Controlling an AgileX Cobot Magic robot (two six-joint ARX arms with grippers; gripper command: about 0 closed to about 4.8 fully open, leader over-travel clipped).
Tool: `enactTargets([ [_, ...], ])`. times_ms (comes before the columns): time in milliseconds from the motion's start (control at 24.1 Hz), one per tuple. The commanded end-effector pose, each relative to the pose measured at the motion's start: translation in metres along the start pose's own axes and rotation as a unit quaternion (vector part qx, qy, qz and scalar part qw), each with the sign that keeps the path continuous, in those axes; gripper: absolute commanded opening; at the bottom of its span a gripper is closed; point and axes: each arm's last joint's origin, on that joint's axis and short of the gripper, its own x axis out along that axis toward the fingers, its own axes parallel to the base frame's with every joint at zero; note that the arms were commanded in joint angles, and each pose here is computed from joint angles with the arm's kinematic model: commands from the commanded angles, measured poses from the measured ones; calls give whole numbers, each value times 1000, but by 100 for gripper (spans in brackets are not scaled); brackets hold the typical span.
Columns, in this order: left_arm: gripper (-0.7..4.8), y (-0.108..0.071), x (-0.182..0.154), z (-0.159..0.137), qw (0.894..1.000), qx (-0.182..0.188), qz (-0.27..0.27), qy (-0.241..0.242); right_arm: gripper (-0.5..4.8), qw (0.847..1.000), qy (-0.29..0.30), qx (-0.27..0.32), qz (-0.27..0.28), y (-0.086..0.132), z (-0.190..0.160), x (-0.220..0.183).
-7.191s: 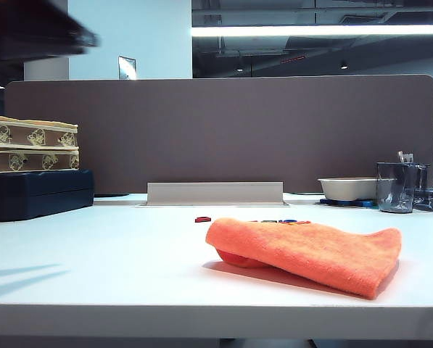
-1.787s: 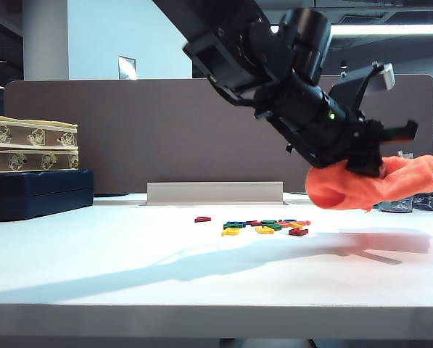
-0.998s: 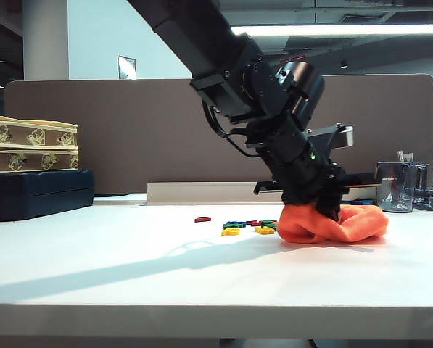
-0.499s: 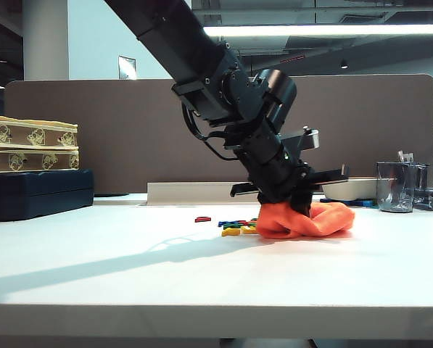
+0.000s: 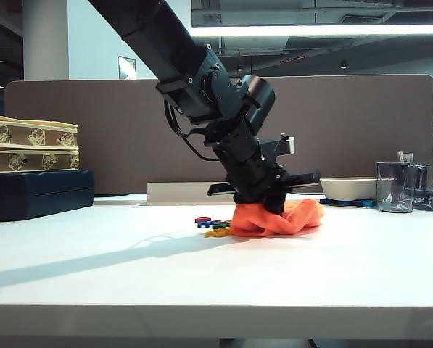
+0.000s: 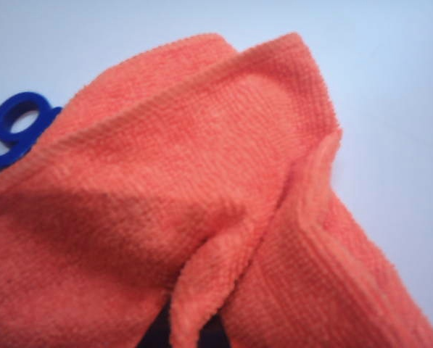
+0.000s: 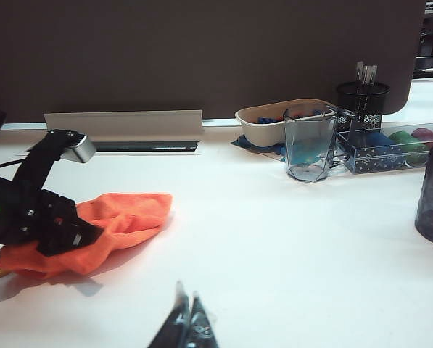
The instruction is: Use an orange cloth to wipe the letter magnets on the table away for a distance.
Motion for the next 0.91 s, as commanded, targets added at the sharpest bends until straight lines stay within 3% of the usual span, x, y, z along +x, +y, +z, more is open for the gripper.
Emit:
enactTargets([
  [42, -6, 12, -3, 1, 999, 6, 31, 12, -1, 1000, -10, 1, 1, 0, 3, -1],
  [457, -6, 46, -15, 9, 998, -4, 65, 18, -1, 1000, -9, 1, 1, 0, 3, -1],
  [914, -6, 47, -23, 17, 997, 17, 76, 0, -1, 1000, -7, 1, -1, 0, 2, -1],
])
